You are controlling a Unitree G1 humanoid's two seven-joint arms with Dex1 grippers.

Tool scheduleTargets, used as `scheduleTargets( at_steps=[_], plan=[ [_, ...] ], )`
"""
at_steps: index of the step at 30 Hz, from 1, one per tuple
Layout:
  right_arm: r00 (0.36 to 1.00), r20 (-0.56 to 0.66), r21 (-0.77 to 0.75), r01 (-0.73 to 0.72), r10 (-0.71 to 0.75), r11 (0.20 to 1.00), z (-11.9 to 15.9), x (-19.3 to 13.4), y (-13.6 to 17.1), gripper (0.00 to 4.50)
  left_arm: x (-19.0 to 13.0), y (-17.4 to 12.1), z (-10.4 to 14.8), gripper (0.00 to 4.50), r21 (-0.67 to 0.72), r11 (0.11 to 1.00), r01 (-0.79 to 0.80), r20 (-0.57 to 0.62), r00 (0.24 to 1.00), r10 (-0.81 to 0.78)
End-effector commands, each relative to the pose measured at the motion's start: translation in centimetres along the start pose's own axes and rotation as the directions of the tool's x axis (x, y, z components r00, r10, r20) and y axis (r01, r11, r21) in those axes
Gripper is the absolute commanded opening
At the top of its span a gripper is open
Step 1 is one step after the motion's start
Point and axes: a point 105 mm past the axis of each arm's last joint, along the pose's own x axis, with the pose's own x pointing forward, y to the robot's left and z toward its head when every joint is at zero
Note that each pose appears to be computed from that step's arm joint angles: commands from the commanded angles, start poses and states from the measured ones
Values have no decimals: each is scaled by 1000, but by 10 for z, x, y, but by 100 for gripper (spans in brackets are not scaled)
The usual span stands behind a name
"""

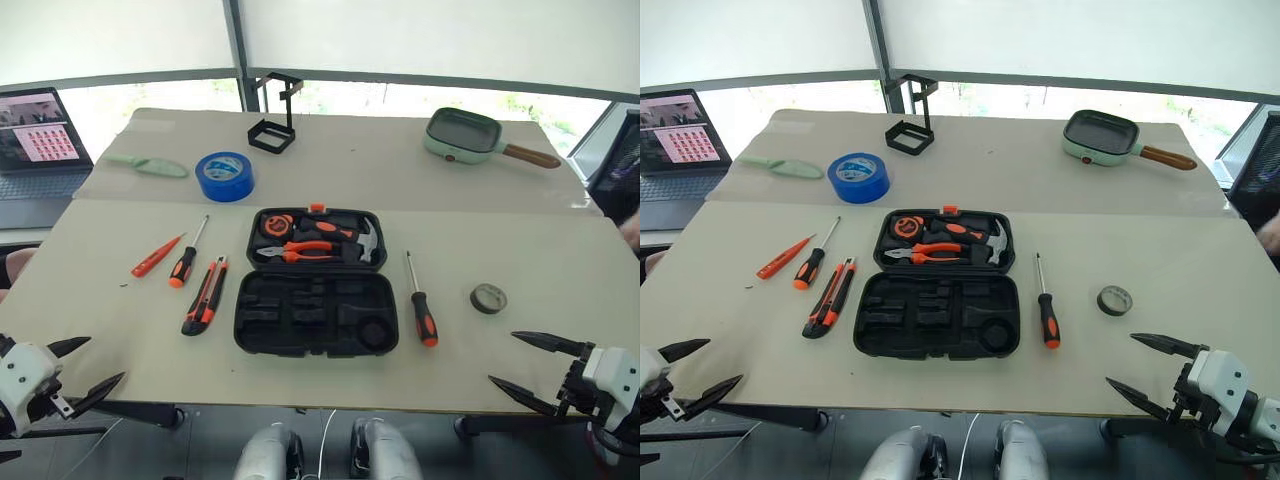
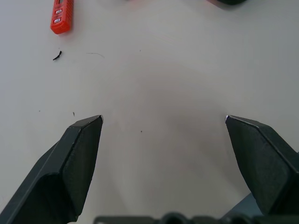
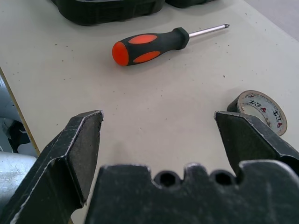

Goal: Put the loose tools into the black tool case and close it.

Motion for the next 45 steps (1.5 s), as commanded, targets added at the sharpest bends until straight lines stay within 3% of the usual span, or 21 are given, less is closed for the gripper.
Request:
scheduleTargets(
  at_steps=[1,3,5,10,14,19,22,30,35,39,45],
  plan=[
    [995,90,-37,40,-36,999,21,16,-10,444,5,6,18,450,-141,990,-17,94,995,31],
    [968,242,-21,69,-62,997,48,38,-16,444,8,10,29,450,-329,944,-33,163,982,91],
    [938,345,33,36,-45,999,70,50,-17,444,6,13,23,450,-420,903,-88,108,983,146],
    [867,496,66,17,-47,998,109,74,-14,444,-4,16,9,450,-595,782,-187,9,971,239],
    [850,525,73,9,-46,997,115,84,-8,444,1,21,21,450,-683,704,-195,-3,965,264],
    [857,513,46,14,-35,999,107,89,-5,444,37,44,66,450,-662,723,-200,23,958,286],
    [858,512,29,25,-37,999,105,90,-6,444,55,48,80,450,-685,703,-191,12,962,272],
    [854,520,7,26,-26,1000,105,93,-6,444,124,44,106,450,-619,767,-169,-20,980,200],
    [854,518,16,39,-42,999,104,91,-2,444,145,46,106,450,-569,798,-200,-38,975,217],
    [859,510,15,40,-42,999,102,90,1,444,160,53,112,450,-597,775,-207,-25,970,241],
    [861,506,6,50,-47,999,105,90,0,444,173,54,101,450,-613,752,-242,-64,964,258]
  ],
)
